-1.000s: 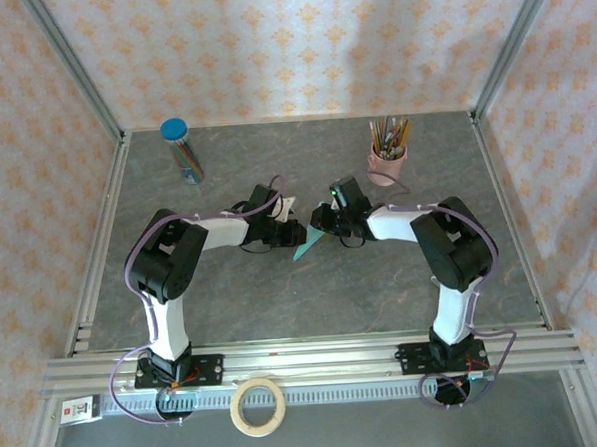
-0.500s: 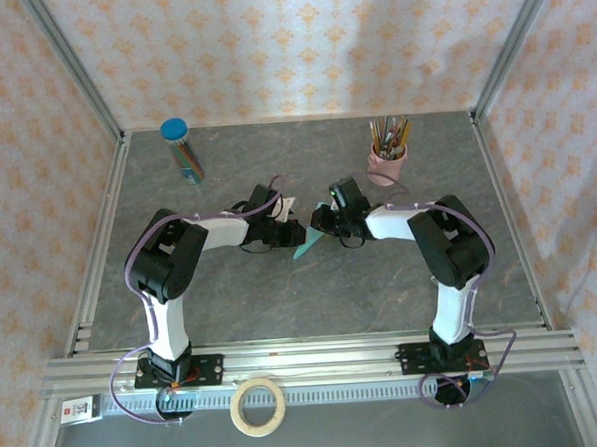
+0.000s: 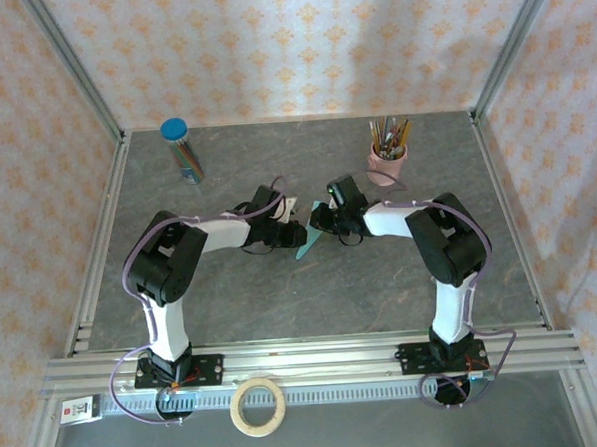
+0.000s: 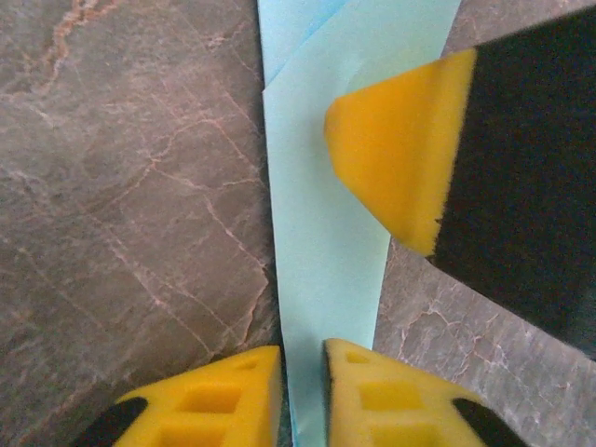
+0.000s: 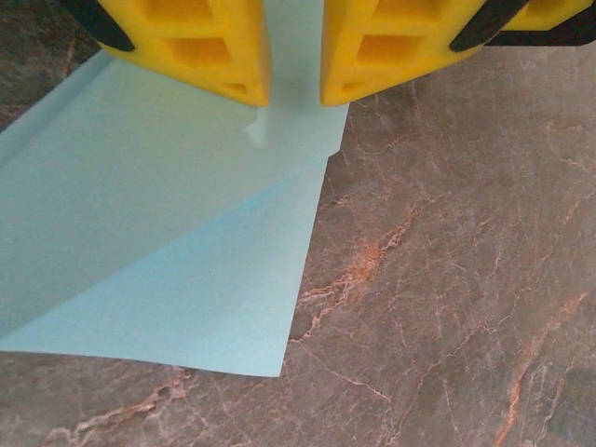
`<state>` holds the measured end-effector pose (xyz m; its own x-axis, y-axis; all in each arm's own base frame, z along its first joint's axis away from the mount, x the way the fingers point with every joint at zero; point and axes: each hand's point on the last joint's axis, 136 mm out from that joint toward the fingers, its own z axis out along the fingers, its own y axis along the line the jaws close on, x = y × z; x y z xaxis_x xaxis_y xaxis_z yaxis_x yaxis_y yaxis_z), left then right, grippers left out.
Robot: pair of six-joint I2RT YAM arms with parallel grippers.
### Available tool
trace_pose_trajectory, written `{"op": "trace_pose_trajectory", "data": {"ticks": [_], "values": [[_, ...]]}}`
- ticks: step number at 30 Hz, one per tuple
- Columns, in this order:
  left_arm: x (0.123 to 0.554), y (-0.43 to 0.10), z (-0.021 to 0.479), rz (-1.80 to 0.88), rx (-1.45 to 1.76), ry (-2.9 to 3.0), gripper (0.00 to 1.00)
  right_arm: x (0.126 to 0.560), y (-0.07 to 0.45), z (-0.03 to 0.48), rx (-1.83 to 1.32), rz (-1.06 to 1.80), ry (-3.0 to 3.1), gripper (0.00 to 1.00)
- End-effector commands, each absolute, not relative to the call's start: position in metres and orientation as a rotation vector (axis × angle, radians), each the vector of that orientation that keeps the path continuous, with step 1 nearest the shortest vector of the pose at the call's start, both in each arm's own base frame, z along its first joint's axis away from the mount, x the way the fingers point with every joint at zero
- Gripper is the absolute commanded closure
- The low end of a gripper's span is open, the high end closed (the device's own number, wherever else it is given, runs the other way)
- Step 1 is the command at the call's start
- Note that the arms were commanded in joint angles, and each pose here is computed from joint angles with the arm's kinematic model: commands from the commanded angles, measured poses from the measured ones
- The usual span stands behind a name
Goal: Fold a paper plane with a square sheet of paper (pick it up from the middle)
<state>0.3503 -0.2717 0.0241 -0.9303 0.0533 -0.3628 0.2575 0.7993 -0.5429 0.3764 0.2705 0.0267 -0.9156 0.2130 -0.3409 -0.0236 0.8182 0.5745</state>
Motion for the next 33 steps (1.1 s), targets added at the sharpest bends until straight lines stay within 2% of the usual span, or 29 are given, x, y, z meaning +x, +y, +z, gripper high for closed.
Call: {"op": "trace_pose_trajectory", "data": {"ticks": [1, 4, 7, 12, 17, 23, 33], "values": [[0.348, -0.249, 0.026, -0.684, 0.177, 2.681, 0.72, 0.365, 0.257, 0.003, 0.136, 0.739, 2.702, 0.8], [0.356, -0.248, 0.046, -0.685, 0.145, 2.622, 0.68, 0.362, 0.26, 0.005, 0.11, 0.757, 2.704, 0.81], [0.357, -0.257, 0.059, -0.773, 0.163, 2.569, 0.68, 0.361, 0.261, 0.005, 0.102, 0.772, 2.701, 0.81], [0.351, -0.281, 0.07, -0.984, 0.22, 2.507, 0.79, 0.36, 0.263, 0.005, 0.095, 0.793, 2.699, 0.83], [0.349, -0.29, 0.064, -1.049, 0.249, 2.517, 0.91, 0.359, 0.264, 0.004, 0.091, 0.808, 2.697, 0.86], [0.347, -0.299, 0.051, -1.096, 0.277, 2.556, 0.97, 0.359, 0.264, 0.002, 0.091, 0.816, 2.702, 0.87], [0.342, -0.3, 0.039, -1.092, 0.291, 2.596, 0.98, 0.359, 0.264, -0.001, 0.103, 0.811, 2.711, 0.88]]}}
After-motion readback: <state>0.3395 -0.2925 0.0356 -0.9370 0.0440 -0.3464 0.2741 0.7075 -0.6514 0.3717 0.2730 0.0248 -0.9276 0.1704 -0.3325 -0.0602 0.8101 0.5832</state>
